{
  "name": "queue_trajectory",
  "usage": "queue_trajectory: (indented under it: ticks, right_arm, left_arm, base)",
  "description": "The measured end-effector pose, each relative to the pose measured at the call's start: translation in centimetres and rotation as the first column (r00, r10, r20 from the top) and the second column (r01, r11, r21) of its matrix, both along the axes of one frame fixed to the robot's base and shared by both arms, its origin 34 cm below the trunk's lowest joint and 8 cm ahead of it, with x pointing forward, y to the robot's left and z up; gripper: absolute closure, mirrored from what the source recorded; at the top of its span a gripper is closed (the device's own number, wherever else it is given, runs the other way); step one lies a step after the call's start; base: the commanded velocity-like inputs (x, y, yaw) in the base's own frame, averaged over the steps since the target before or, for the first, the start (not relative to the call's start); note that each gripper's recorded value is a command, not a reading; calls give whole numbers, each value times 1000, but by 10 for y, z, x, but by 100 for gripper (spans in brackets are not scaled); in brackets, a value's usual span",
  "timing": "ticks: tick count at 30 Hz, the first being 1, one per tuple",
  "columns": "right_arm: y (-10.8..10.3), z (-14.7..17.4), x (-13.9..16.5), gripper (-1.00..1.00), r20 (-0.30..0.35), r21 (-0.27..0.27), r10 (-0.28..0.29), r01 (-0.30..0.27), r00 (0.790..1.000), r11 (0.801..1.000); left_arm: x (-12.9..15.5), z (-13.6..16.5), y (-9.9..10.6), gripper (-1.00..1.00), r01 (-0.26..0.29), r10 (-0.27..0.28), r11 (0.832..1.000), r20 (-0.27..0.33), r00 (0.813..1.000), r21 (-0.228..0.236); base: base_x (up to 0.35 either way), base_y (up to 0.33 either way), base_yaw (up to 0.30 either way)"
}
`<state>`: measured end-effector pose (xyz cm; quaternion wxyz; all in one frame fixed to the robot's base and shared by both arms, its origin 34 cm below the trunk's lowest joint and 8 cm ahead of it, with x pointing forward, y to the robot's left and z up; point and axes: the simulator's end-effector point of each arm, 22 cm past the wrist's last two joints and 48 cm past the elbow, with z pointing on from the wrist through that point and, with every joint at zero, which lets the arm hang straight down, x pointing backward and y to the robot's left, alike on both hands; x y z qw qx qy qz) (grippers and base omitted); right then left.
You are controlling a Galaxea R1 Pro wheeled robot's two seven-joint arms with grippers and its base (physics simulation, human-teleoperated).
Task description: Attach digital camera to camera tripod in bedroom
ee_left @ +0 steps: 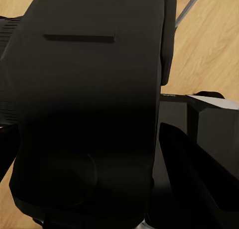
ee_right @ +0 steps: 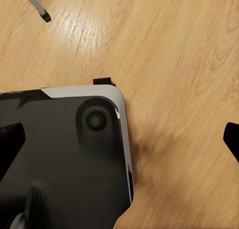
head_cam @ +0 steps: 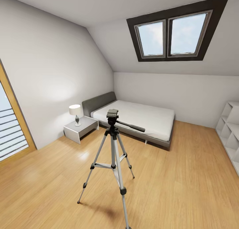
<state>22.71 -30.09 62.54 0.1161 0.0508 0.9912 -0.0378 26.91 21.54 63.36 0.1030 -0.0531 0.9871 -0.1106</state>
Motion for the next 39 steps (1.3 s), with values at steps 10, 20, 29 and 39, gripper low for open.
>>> queue_trajectory:
  ticks: [10,20,29,39]
  right_arm:
    - [0,0,0,-100,-1,0,0,0,1000,1000]
    - [0,0,0,-100,-2,0,1,-1,1000,1000]
    - [0,0,0,-100,-3,0,1,-1,1000,1000]
    - [0,0,0,-100,-2,0,1,-1,1000,1000]
  left_arm:
    - [0,0,0,100,-1,1,1000,-1,1000,0]
    - [-1,0,-1,100,-1,1,1000,-2,1000,-1]
    - [-1,0,-1,100,-2,2,1000,-3,1000,-2]
    - [0,0,-1,100,-2,2,1000,-1,1000,-1]
  base:
    - [0,186,0]
    - [0,53,0]
    - [-90,26,0]
    - [-66,9,0]
